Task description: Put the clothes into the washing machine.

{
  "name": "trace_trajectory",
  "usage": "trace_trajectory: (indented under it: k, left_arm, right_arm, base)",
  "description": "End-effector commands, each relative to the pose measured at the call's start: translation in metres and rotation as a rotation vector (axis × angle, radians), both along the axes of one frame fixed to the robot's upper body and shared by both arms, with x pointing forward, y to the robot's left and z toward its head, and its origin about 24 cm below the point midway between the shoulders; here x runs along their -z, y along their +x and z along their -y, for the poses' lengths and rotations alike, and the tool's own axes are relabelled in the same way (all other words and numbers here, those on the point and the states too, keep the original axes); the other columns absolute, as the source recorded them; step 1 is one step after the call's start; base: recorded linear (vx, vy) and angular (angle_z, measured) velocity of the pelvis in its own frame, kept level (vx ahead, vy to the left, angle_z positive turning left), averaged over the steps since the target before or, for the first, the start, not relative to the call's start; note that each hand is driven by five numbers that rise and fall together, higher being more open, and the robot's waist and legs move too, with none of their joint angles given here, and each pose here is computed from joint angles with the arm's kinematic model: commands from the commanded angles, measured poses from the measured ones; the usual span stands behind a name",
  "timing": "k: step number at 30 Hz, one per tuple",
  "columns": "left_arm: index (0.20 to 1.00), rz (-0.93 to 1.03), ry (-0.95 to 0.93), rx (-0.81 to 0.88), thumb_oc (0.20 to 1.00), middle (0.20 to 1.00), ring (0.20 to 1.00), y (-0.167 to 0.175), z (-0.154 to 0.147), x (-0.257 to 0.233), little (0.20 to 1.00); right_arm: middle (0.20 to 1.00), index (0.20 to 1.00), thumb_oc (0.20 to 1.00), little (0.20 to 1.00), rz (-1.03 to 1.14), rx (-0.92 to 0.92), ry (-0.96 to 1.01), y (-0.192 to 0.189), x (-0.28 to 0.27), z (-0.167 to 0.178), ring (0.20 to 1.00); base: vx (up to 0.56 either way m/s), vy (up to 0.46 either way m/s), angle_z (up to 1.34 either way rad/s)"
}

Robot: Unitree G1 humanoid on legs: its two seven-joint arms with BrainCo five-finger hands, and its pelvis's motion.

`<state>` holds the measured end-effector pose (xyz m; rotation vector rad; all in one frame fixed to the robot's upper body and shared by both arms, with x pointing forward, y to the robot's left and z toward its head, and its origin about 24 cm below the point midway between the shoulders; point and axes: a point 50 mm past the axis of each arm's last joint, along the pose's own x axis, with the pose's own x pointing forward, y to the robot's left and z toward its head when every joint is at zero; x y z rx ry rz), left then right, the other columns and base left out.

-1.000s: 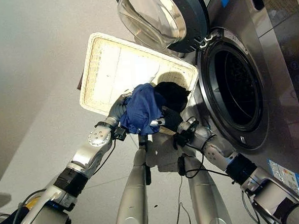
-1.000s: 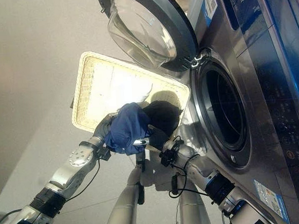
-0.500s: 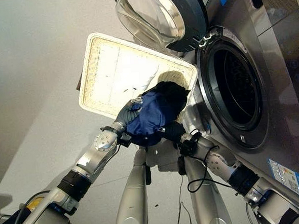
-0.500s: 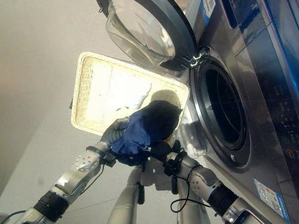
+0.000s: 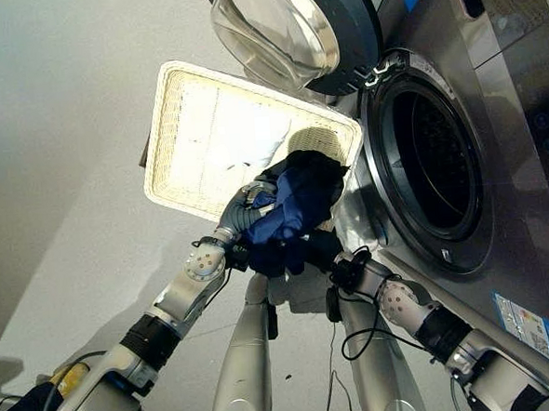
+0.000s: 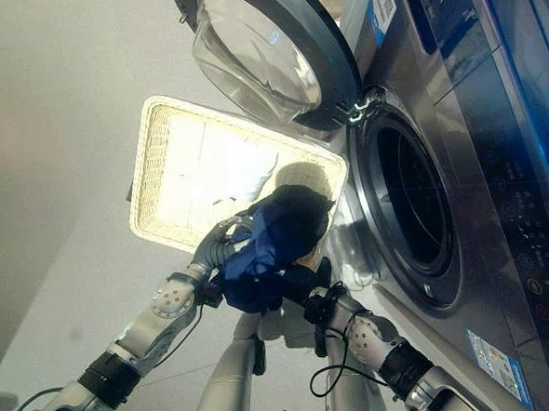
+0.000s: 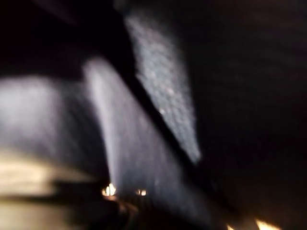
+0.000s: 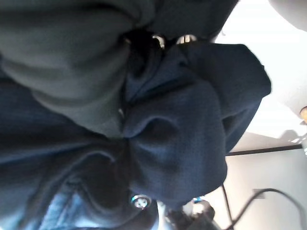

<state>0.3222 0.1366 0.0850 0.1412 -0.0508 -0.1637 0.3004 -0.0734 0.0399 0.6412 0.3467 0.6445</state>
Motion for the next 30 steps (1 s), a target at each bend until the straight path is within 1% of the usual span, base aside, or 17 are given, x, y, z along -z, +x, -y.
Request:
trace_trajectory:
  k: [1,2,3,4,6,11,12,13,17,21,22,23,25,26,27,29,30]
  left_arm:
    - [1.0,0.016,-0.149,-0.28,1.0,1.0,1.0,0.002,-0.015,0.001,1.0]
    - [1.0,0.01,-0.157,-0.339,1.0,1.0,1.0,0.003,-0.022,0.004,1.0]
    - [1.0,0.01,-0.157,-0.339,1.0,1.0,1.0,0.003,-0.022,0.004,1.0]
    - [1.0,-0.006,-0.181,-0.453,1.0,1.0,1.0,0.006,-0.036,0.008,1.0]
    - [1.0,-0.03,-0.181,-0.535,1.0,1.0,1.0,0.007,-0.048,0.015,1.0]
    - [1.0,-0.067,-0.232,-0.629,1.0,1.0,1.0,0.01,-0.067,0.022,1.0]
    - [1.0,-0.109,-0.26,-0.686,1.0,1.0,1.0,0.009,-0.079,0.033,1.0]
    - [1.0,-0.107,-0.266,-0.692,1.0,1.0,1.0,0.009,-0.08,0.032,1.0]
    - [1.0,-0.17,-0.299,-0.76,1.0,1.0,1.0,0.002,-0.096,0.05,1.0]
    - [1.0,-0.191,-0.298,-0.779,1.0,1.0,1.0,0.001,-0.104,0.056,1.0]
    - [1.0,-0.208,-0.295,-0.787,1.0,1.0,1.0,-0.004,-0.109,0.063,1.0]
    - [1.0,-0.229,-0.284,-0.793,1.0,1.0,1.0,-0.012,-0.116,0.073,1.0]
    - [1.0,-0.234,-0.27,-0.796,1.0,1.0,1.0,-0.016,-0.119,0.077,1.0]
    - [1.0,-0.235,-0.236,-0.781,1.0,1.0,1.0,-0.02,-0.124,0.079,1.0]
    - [1.0,-0.23,-0.235,-0.78,1.0,1.0,1.0,-0.019,-0.125,0.078,1.0]
    - [1.0,-0.221,-0.219,-0.766,1.0,1.0,1.0,-0.018,-0.131,0.072,1.0]
    - [1.0,-0.218,-0.218,-0.762,1.0,1.0,1.0,-0.017,-0.133,0.07,1.0]
  right_arm:
    - [0.2,0.2,0.2,0.2,0.03,0.049,0.227,0.005,-0.023,-0.015,0.2]
    - [0.2,0.2,0.2,0.2,0.027,0.082,0.248,0.008,-0.024,-0.011,0.2]
    - [0.2,0.2,0.2,0.2,0.027,0.082,0.248,0.008,-0.024,-0.011,0.2]
    - [0.2,0.2,0.2,0.2,0.024,0.163,0.301,0.019,-0.029,0.001,0.2]
    - [0.2,0.2,0.2,0.2,0.009,0.252,0.36,0.028,-0.033,0.015,0.2]
    - [0.2,0.2,0.2,0.2,0.005,0.383,0.461,0.043,-0.043,0.04,0.2]
    - [0.2,0.2,0.2,0.2,-0.003,0.522,0.561,0.053,-0.05,0.065,0.2]
    - [0.2,0.2,0.2,0.2,0.002,0.529,0.574,0.055,-0.053,0.067,0.2]
    - [0.2,0.2,0.2,0.2,0.034,0.807,0.766,0.068,-0.074,0.121,0.2]
    - [0.2,0.2,0.2,0.2,0.066,0.979,0.892,0.072,-0.094,0.153,0.2]
    - [0.2,0.2,0.2,0.2,0.085,1.092,0.952,0.071,-0.111,0.177,0.2]
    - [0.2,0.2,0.2,0.2,0.109,1.276,1.047,0.064,-0.128,0.212,0.2]
    - [0.2,0.2,0.2,0.2,0.152,1.432,1.128,0.053,-0.137,0.237,0.2]
    - [0.2,0.2,0.2,0.2,0.265,1.64,1.259,0.032,-0.153,0.27,0.2]
    - [0.2,0.2,0.2,0.2,0.291,1.677,1.285,0.027,-0.156,0.274,0.2]
    - [0.2,0.2,0.2,0.2,0.456,1.938,1.45,-0.008,-0.171,0.301,0.2]
    - [0.2,0.2,0.2,0.2,0.46,1.993,1.486,-0.015,-0.171,0.305,0.2]
  base:
    - [0.0,0.0,0.0]
    - [0.0,0.0,0.0]
    - [0.0,0.0,0.0]
    - [0.0,0.0,0.0]
    - [0.02,-0.006,-0.01]
    - [0.04,0.022,-0.08]
    - [0.06,0.033,-0.09]
    - [0.08,0.048,-0.11]
    - [0.05,0.028,-0.1]
    - [0.03,0.006,-0.09]
    - [0.09,0.008,-0.17]
    - [0.08,0.005,-0.15]
    - [0.06,-0.023,-0.08]
    - [0.04,-0.046,-0.04]
    - [0.02,-0.07,-0.03]
    - [-0.01,-0.112,-0.02]
    - [-0.02,-0.105,0.0]
